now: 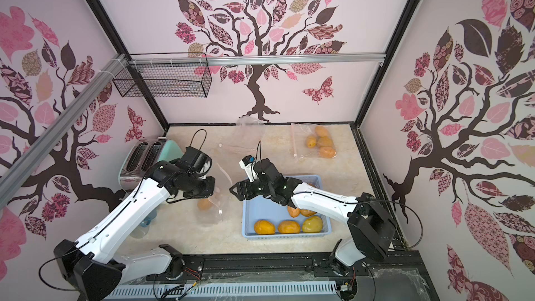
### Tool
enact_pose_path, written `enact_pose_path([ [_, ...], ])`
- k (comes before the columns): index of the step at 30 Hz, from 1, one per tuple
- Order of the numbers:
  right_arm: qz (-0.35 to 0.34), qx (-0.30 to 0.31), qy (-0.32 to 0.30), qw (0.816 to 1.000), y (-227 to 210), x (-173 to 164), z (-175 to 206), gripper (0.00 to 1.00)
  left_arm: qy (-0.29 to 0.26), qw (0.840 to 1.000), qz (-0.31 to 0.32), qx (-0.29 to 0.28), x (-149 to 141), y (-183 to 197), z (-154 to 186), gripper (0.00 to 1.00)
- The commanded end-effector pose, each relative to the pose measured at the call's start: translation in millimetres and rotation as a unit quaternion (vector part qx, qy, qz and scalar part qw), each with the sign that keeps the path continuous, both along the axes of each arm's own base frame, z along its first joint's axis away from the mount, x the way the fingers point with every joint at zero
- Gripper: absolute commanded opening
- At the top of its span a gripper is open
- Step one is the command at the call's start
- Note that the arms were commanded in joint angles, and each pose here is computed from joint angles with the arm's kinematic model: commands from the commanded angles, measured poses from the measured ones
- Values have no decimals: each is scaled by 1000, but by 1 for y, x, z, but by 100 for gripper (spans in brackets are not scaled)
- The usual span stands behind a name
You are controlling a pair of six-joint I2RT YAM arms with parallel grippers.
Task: Put the potatoes into a zipper bag and zip it
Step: Place the potato into the zipper food storage bag, then pick up the potato from the basket.
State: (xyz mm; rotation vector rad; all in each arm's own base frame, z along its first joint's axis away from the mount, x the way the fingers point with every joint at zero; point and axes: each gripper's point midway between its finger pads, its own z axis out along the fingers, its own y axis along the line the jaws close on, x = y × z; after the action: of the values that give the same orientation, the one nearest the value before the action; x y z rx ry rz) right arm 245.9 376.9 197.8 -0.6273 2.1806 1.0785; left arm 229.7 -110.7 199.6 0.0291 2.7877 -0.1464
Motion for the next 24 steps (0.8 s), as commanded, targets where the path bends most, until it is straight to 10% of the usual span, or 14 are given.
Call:
enact_pose_path([
  [1,-2,5,-85,996,-18,-3,51,84,-80,985,54,145,4,64,40,0],
  [6,-34,-41,-113,992,-52,-6,56,86,-79,990,29,112,6,49,37,0],
  [14,-75,-194,-9,978,-104,-24,-44,85,34,998,-45,-31,0,-22,-44,0],
  [24,-7,-241,88,967,-114,-65,-115,85,68,992,-63,-87,-8,-44,-73,0],
])
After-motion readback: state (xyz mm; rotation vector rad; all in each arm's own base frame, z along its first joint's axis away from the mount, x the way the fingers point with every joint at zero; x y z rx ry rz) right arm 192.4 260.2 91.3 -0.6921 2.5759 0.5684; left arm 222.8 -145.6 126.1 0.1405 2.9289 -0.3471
